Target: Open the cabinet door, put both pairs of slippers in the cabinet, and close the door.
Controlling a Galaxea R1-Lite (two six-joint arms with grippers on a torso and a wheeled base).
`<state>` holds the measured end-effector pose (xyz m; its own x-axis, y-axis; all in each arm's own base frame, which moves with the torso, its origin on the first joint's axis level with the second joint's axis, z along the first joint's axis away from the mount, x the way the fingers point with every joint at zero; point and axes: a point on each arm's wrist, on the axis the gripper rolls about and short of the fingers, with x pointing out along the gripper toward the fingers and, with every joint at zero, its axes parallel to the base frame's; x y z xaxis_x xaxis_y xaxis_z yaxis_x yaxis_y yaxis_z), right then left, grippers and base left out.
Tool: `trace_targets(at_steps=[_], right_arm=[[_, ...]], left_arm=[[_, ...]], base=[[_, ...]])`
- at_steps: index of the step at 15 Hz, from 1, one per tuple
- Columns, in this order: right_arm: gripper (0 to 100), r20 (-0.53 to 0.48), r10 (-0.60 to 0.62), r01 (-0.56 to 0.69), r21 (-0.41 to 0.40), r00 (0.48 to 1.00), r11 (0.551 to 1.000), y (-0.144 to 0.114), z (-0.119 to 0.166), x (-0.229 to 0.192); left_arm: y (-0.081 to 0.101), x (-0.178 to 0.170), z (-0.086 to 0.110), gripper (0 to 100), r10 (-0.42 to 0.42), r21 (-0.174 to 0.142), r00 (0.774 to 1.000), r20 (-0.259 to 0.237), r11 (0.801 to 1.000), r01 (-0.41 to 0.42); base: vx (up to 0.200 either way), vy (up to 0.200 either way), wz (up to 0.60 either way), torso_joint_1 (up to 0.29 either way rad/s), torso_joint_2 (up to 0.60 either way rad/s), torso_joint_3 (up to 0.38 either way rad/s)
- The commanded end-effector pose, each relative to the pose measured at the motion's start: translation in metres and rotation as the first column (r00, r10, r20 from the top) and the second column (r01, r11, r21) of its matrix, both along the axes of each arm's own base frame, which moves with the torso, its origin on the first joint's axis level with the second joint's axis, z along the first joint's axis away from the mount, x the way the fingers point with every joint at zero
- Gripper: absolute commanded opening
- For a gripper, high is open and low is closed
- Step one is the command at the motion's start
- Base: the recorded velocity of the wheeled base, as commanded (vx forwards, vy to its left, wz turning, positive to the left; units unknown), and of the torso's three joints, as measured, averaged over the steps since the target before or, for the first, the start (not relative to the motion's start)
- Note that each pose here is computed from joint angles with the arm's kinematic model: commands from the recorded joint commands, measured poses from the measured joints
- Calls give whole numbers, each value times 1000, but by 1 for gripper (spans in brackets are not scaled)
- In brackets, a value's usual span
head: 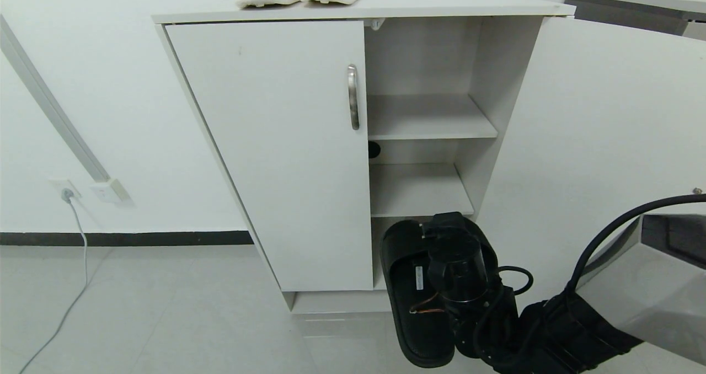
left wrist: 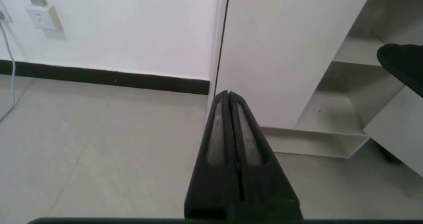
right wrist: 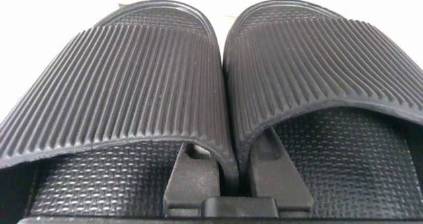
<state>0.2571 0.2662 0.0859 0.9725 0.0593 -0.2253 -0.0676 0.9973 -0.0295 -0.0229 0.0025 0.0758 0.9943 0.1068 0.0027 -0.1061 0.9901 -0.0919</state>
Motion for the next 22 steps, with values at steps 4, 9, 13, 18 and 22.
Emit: trace_targets(at_steps=[4,9,13,18,22], right_arm=[[0,-7,-5,5,-9,1000,1000,2,-9,3],[0,3,-6,5,11,1000,1000,7,-11,19],[0,8,3,-3,15,1000,1000,7,-8,19],[0,20,-5,4,23,1000,1000,7,-4,18],[0,48,-47,45,49,998,998,-6,-2,29]], left_arm=[[0,0,0,0,0,0,1000,-1,1000,0],[0,0,0,0,-1,0,1000,-1,1000,1],[0,0,0,0,-1,0,1000,-1,1000,1],[0,0,0,0,-13,1,1000,-1,1000,13],[0,0,0,0,-13,1,1000,-1,1000,13]], base=[[0,0,0,0,0,0],[0,0,0,0,0,0],[0,0,0,2,0,-171],[0,0,0,4,0,-193],[0,0,0,5,2,-201]])
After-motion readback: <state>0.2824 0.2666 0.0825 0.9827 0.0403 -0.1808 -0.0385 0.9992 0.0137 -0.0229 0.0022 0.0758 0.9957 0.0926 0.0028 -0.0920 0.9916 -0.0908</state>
